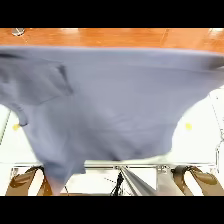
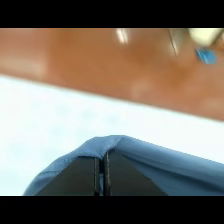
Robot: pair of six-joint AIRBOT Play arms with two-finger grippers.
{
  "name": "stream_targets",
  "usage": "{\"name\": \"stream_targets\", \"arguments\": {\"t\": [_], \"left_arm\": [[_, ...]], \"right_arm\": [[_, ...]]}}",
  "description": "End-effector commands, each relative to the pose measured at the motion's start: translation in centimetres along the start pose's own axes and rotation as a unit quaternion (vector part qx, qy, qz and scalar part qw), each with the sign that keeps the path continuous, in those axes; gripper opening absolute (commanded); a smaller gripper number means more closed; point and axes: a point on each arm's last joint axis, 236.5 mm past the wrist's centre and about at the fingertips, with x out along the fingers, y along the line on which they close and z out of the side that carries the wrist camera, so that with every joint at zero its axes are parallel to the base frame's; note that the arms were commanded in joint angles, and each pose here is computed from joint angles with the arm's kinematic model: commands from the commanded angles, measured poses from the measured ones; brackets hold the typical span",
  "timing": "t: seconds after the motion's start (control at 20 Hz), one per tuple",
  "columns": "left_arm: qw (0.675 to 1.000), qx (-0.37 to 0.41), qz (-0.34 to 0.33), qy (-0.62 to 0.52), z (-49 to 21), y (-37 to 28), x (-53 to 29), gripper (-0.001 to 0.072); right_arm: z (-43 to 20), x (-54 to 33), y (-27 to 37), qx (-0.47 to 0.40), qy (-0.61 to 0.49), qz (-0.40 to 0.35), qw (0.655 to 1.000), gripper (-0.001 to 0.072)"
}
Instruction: Fold the shirts.
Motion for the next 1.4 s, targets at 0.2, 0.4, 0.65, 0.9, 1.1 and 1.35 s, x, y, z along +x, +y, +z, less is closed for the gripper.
{"name": "stream_targets", "arguments": {"t": [0.2, 0.4, 0.65, 0.9, 1.1, 1.35], "left_arm": [[0.985, -0.051, -0.047, 0.157, -11.1, -0.1, 20.4, 0.0018], [0.975, -0.079, -0.042, 0.204, -13.8, 0.1, 29.0, 0.0018], [0.955, -0.151, -0.04, 0.254, -17.2, 0.9, 32.8, 0.0019], [0.934, -0.061, -0.094, 0.34, -19.6, 0.0, 29.0, 0.0019], [0.885, -0.017, -0.106, 0.453, -24.0, 2.0, 24.4, 0.0018], [0.857, 0.006, -0.063, 0.511, -28.4, 5.1, 22.5, 0.0018]], "right_arm": [[-2.8, 20.4, -5.8, 0.084, 0.066, 0.032, 0.994, 0.0028], [-1.8, 29.4, -8.7, 0.133, 0.075, 0.034, 0.988, 0.0028], [-3.6, 36.6, -8.8, 0.154, 0.122, 0.057, 0.979, 0.0028], [-7.2, 35.2, -8.2, 0.138, 0.205, 0.083, 0.965, 0.0029], [-12.5, 30.8, -10.4, 0.107, 0.329, 0.073, 0.935, 0.0029], [-19.3, 30.3, -11.2, 0.118, 0.403, 0.053, 0.906, 0.0029]]}}
